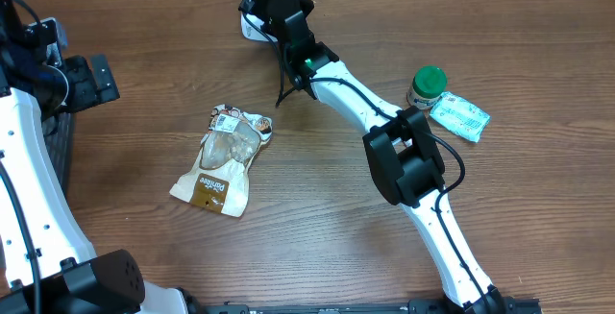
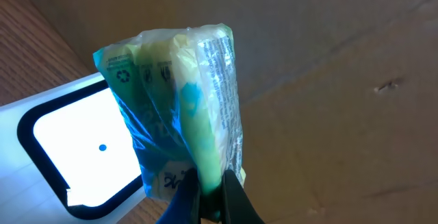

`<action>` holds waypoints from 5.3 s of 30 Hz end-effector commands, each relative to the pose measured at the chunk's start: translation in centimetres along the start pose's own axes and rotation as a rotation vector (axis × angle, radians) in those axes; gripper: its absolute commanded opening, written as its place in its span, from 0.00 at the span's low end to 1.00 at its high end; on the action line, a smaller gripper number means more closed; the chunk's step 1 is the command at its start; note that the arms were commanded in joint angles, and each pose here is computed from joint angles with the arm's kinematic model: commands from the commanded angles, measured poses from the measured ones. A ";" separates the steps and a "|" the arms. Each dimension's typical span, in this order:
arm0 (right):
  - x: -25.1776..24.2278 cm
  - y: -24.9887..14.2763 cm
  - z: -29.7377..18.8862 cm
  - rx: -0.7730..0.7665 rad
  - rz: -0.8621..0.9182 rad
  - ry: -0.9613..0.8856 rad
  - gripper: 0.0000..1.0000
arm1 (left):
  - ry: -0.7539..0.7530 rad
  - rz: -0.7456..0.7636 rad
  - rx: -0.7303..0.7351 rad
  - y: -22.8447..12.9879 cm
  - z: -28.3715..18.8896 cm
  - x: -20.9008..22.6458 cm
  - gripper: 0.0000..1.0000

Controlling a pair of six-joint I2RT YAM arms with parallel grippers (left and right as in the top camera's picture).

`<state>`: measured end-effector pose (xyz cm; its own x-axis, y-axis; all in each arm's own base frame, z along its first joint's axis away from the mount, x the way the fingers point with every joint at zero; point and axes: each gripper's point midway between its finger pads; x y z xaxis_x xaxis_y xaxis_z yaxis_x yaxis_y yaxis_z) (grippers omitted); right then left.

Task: Scan the item barcode
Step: 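Carry the tissue pack to the scanner and hold it there, then carry the tissue pack right and release it by the orange box, then move the right gripper to the clear snack bag, then grasp the snack bag's top edge with the right gripper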

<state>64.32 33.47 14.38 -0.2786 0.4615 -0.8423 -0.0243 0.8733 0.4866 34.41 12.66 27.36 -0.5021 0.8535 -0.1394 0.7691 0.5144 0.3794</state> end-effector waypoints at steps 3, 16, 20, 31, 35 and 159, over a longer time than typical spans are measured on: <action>-1.9 1.8 -0.9 -0.027 0.012 -0.031 0.04 | -0.010 0.021 -0.012 0.2 -0.4 -0.3 1.00; -14.0 8.1 -12.0 -0.087 0.428 0.117 0.04 | -0.010 0.021 -0.012 0.2 -0.4 -0.3 1.00; -18.0 6.9 -20.5 0.031 0.750 0.255 0.04 | -0.010 0.021 -0.012 0.2 -0.4 -0.3 1.00; -14.4 -6.8 -31.3 0.639 0.866 0.513 0.04 | -0.010 0.021 -0.012 0.2 -0.4 -0.3 1.00; -10.7 -11.3 -31.9 0.824 0.873 0.600 0.04 | -0.010 0.021 -0.012 0.2 -0.4 -0.3 1.00; 20.1 0.8 -25.5 0.400 1.380 1.254 0.04 | -0.010 0.021 -0.012 0.2 -0.4 -0.3 1.00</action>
<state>33.90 40.47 2.37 -0.2993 0.6303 0.7163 0.9371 0.0528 0.3451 34.42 12.66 27.35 -0.5018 0.8537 -0.1392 0.7694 0.5141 0.3791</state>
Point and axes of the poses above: each gripper's point midway between its finger pads, its own z axis out along the fingers, its own x axis along the line the jaws close on, y = z × x, and after that the axes turned 11 degrees about -z, right-handed
